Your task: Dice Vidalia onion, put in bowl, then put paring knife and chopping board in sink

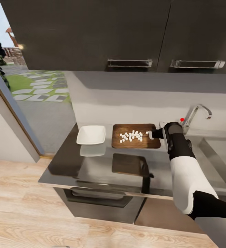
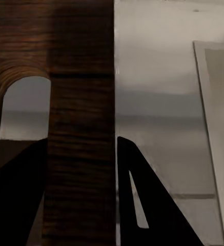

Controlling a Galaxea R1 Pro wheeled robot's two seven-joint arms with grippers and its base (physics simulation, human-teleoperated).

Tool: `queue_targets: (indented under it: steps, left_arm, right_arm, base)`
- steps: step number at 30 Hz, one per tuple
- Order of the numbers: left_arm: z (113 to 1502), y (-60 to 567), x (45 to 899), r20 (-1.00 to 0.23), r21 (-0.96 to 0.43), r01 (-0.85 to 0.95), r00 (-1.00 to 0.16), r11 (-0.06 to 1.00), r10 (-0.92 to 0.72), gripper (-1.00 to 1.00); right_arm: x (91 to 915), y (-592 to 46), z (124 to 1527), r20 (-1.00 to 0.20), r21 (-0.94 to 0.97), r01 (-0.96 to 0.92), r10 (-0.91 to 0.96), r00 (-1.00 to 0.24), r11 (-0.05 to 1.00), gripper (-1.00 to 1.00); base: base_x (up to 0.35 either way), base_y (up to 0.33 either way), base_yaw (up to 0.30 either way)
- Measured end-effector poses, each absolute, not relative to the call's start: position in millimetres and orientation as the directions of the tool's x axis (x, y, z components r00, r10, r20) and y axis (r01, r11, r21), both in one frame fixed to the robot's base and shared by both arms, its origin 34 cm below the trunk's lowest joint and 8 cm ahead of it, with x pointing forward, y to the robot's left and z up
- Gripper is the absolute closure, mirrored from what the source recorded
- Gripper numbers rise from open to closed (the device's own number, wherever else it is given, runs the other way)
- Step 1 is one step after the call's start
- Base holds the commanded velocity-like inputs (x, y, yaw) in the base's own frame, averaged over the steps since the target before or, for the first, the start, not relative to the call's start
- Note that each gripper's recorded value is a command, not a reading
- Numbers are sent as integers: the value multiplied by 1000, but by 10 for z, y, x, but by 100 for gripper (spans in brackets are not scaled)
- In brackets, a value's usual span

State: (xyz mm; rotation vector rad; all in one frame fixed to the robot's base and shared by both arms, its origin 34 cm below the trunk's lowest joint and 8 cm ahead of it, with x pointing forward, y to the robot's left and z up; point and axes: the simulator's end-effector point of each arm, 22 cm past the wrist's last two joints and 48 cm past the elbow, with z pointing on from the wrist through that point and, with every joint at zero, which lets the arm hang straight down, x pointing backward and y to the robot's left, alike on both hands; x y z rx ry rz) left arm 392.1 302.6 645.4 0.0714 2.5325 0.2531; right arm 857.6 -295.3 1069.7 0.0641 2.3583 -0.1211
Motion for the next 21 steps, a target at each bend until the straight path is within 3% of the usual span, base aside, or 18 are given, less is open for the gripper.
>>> queue_targets:
  steps: [11,21]
  left_arm:
    - [6504,3025,3985,-568,196,-8,-816,981,107,-100]
    - [6551,3025,4037,-580,196,-11,-808,981,107,-100]
  right_arm:
    - [8562,-2956,10826,-716,-69,84,9,-698,994,100]
    - [8546,-2959,10946,-727,-69,85,8,-687,994,100]
  base:
    - [14,297,0]
    - [189,231,0]
